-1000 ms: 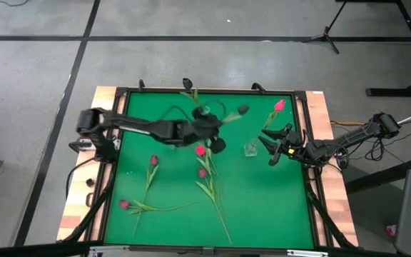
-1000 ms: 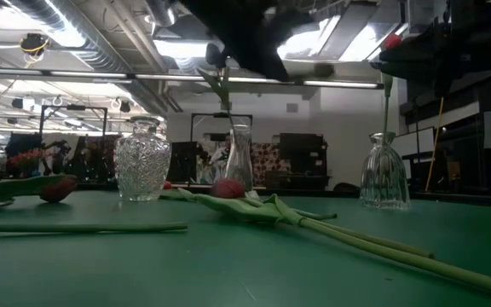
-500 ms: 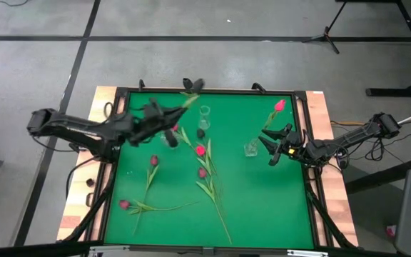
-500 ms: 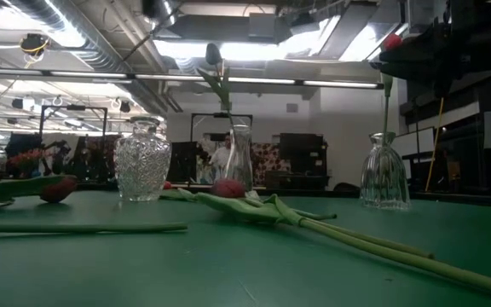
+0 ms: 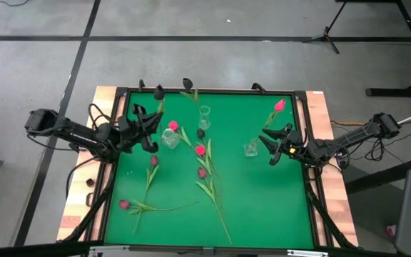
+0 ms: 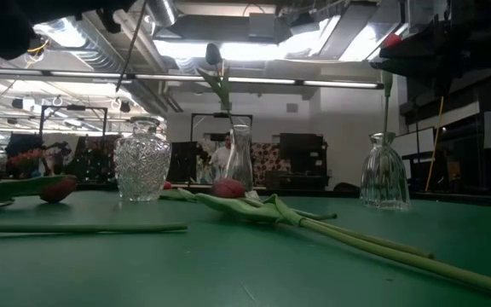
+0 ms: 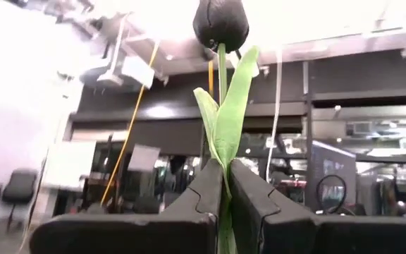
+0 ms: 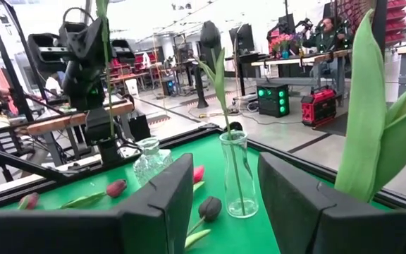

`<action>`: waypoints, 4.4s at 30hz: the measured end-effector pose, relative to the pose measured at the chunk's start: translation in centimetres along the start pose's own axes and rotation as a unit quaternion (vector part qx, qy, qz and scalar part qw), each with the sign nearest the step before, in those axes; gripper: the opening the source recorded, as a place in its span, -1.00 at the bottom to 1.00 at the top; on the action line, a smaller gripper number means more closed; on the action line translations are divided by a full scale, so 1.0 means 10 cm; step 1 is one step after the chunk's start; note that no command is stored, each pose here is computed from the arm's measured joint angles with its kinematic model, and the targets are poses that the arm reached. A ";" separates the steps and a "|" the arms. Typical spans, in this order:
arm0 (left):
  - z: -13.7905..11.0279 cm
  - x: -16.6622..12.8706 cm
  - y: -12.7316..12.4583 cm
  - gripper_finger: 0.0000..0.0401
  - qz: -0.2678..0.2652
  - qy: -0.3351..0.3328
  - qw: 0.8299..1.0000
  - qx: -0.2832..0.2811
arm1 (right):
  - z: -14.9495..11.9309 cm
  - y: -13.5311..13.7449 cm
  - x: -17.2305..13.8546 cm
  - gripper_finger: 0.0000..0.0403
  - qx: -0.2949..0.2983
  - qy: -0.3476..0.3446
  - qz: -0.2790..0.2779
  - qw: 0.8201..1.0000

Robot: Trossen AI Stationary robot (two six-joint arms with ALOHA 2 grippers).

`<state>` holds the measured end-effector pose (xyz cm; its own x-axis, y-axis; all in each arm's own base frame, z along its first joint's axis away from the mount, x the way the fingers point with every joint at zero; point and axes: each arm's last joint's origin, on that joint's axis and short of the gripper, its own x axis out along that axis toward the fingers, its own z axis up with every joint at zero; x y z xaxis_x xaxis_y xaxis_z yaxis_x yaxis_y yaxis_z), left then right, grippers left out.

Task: Sort flowers into vase by color
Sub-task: Put the right black tulip into the bottom left transparent vase

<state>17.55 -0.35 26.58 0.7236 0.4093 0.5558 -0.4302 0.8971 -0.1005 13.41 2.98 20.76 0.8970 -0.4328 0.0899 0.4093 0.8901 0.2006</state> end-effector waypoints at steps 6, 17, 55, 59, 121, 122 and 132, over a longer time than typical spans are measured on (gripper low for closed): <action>0.00 0.00 -0.02 -0.94 -0.024 -0.008 0.999 0.047 | 0.00 0.00 0.00 -0.21 0.000 0.000 -0.005 1.000; -0.11 0.13 0.21 -0.94 -0.072 -0.020 0.997 0.024 | 0.00 0.00 0.00 -0.21 -0.001 -0.002 -0.005 1.000; -0.46 0.12 0.56 -0.94 -0.142 0.021 0.990 -0.013 | 0.00 0.00 0.00 -0.21 -0.003 -0.001 -0.006 1.000; -0.46 0.11 0.56 -0.94 -0.141 0.023 0.990 -0.014 | 0.00 -0.01 0.00 -0.21 -0.003 -0.002 -0.011 1.000; -0.88 0.04 0.45 -0.30 -0.012 0.142 0.989 0.022 | -0.02 0.02 0.00 -0.21 -0.010 0.009 0.035 0.999; -0.88 0.04 0.45 -0.30 -0.011 0.142 0.989 0.028 | -0.02 0.02 0.00 -0.21 -0.010 0.009 0.035 0.999; -0.86 0.05 0.47 -0.30 0.021 0.139 0.988 0.064 | -0.04 0.02 0.00 -0.21 -0.014 0.019 0.033 0.999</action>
<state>20.54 5.46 19.24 0.8167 0.4911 0.3032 -0.5144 0.8575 -0.0034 13.54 3.18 20.39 0.9275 -0.3682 0.0647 0.3537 0.9202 0.1675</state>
